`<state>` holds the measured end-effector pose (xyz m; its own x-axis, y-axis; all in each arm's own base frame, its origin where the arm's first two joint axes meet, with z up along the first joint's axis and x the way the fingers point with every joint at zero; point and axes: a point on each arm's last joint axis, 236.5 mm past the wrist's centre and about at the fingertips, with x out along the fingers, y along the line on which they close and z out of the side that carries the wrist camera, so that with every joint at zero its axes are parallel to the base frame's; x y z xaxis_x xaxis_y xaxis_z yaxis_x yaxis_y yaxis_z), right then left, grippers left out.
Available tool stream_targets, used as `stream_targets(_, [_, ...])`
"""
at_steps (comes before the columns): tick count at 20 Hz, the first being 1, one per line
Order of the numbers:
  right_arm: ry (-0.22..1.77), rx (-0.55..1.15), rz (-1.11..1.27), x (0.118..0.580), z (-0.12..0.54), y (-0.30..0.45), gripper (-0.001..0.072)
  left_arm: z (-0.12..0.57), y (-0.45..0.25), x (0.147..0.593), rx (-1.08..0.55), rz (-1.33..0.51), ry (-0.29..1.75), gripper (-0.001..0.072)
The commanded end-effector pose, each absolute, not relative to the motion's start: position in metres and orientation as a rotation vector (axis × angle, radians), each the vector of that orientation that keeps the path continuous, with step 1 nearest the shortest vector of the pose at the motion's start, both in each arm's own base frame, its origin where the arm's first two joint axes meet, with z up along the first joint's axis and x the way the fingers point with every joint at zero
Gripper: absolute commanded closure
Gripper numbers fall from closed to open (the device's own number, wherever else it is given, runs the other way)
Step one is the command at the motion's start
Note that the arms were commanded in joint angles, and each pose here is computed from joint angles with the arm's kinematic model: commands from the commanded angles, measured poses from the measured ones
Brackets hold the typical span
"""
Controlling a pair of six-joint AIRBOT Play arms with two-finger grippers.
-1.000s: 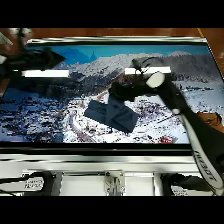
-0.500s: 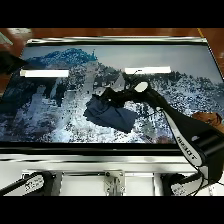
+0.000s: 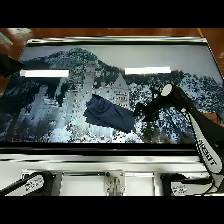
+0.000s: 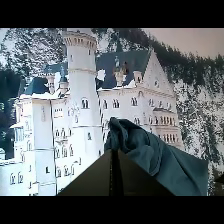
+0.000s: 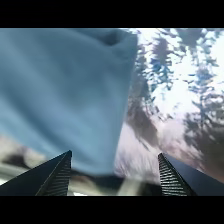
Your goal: Fold the shirts.
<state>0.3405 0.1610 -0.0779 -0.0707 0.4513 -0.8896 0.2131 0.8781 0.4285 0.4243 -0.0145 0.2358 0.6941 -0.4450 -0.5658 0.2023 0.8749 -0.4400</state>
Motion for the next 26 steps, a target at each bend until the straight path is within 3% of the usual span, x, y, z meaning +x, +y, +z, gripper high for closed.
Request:
stream_targets(1, [1.563,0.716,0.173,0.35,-0.107,0.178,0.0041,0.237,-0.017,0.424,-0.369,-0.38,0.716,0.0669])
stream_targets(4, [1.598,0.806,0.213,0.348,-0.124,0.206,0.0044,0.242,-0.022,0.424,-0.389,-0.399,0.704,0.0668])
stream_targets(5, [1.599,0.831,0.249,0.347,-0.125,0.217,0.0108,0.242,-0.022,0.424,-0.391,-0.401,0.703,0.0669])
stream_targets(7, [1.556,0.884,0.31,0.357,-0.114,0.229,0.0665,0.243,-0.023,0.424,-0.394,-0.405,0.701,0.0668])
stream_targets(11, [1.265,0.865,0.514,0.414,-0.019,0.204,0.0658,0.244,-0.023,0.424,-0.402,-0.403,0.702,0.0668])
stream_targets(15, [0.989,0.836,0.425,0.446,0.103,0.097,0.0658,0.244,-0.023,0.424,-0.402,-0.403,0.702,0.0669])
stream_targets(19, [0.842,0.84,0.091,0.418,0.153,-0.05,0.0658,0.24,-0.027,0.418,-0.406,-0.416,0.73,0.0668])
stream_targets(26, [0.715,0.842,-0.349,0.333,0.146,-0.232,0.0658,0.246,-0.032,0.407,-0.391,-0.433,0.735,0.0668])
